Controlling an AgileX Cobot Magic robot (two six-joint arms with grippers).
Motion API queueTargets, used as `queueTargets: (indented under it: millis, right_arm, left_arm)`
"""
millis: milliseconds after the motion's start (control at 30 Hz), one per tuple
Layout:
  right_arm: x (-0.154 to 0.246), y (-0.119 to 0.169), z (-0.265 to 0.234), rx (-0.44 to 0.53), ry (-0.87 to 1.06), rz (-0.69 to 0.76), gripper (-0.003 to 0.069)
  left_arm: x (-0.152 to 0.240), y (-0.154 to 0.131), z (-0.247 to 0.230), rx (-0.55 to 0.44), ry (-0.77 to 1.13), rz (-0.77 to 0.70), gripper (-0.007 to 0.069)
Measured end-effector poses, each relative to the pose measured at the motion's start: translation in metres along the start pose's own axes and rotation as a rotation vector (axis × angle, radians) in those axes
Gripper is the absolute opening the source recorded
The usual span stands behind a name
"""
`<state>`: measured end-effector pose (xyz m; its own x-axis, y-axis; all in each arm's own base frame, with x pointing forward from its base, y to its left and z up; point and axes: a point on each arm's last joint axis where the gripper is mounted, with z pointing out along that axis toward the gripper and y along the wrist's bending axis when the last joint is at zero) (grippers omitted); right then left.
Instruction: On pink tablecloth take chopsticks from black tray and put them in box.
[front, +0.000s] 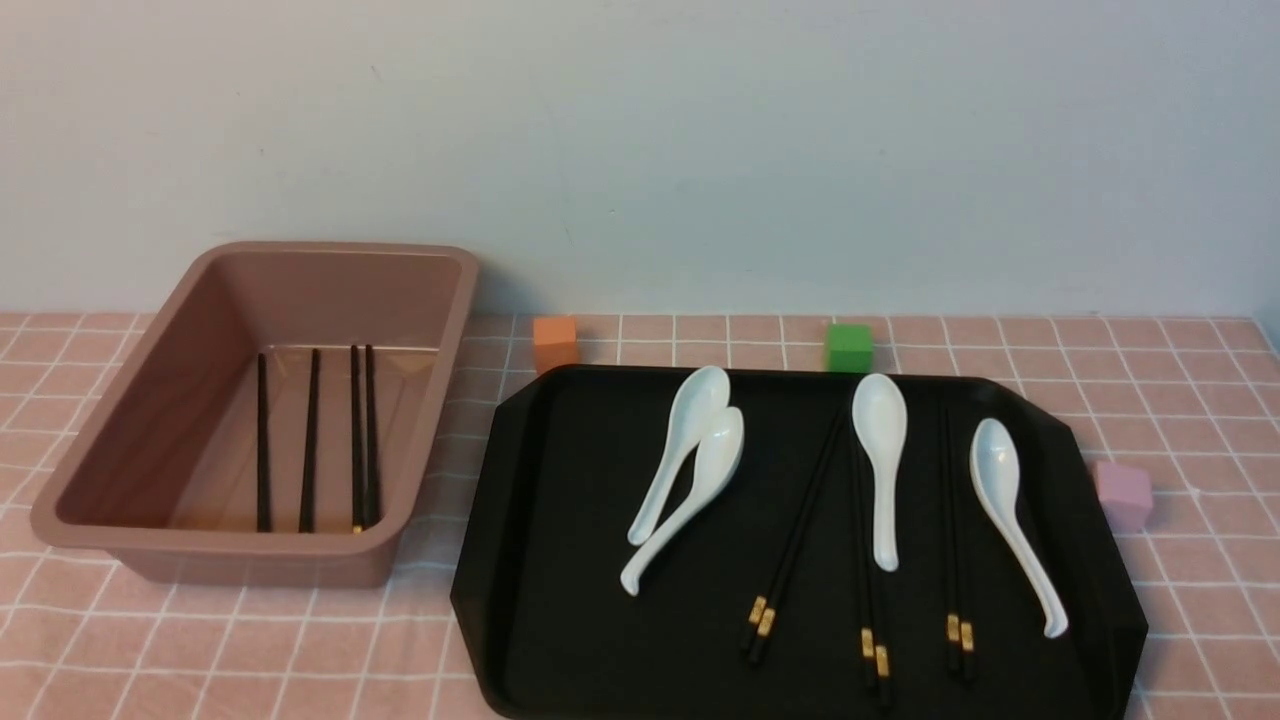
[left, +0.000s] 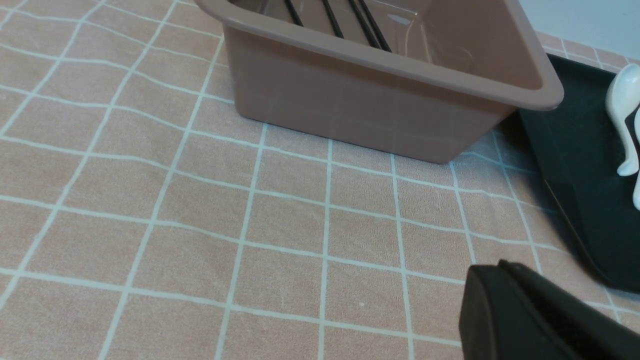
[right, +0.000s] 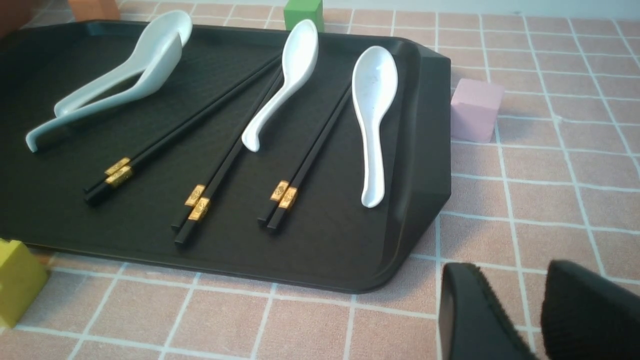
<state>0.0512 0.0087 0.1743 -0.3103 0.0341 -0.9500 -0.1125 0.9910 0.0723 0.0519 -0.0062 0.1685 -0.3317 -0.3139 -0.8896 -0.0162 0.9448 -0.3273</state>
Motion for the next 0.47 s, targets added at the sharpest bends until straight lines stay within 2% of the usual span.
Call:
queueTargets:
  millis: [467]
  right_arm:
    - [0.0000,0.0000,0.0000,0.000,0.000,0.000,0.0240]
  left_arm:
    - [0.0000,0.0000,0.0000,0.000,0.000,0.000,0.0019]
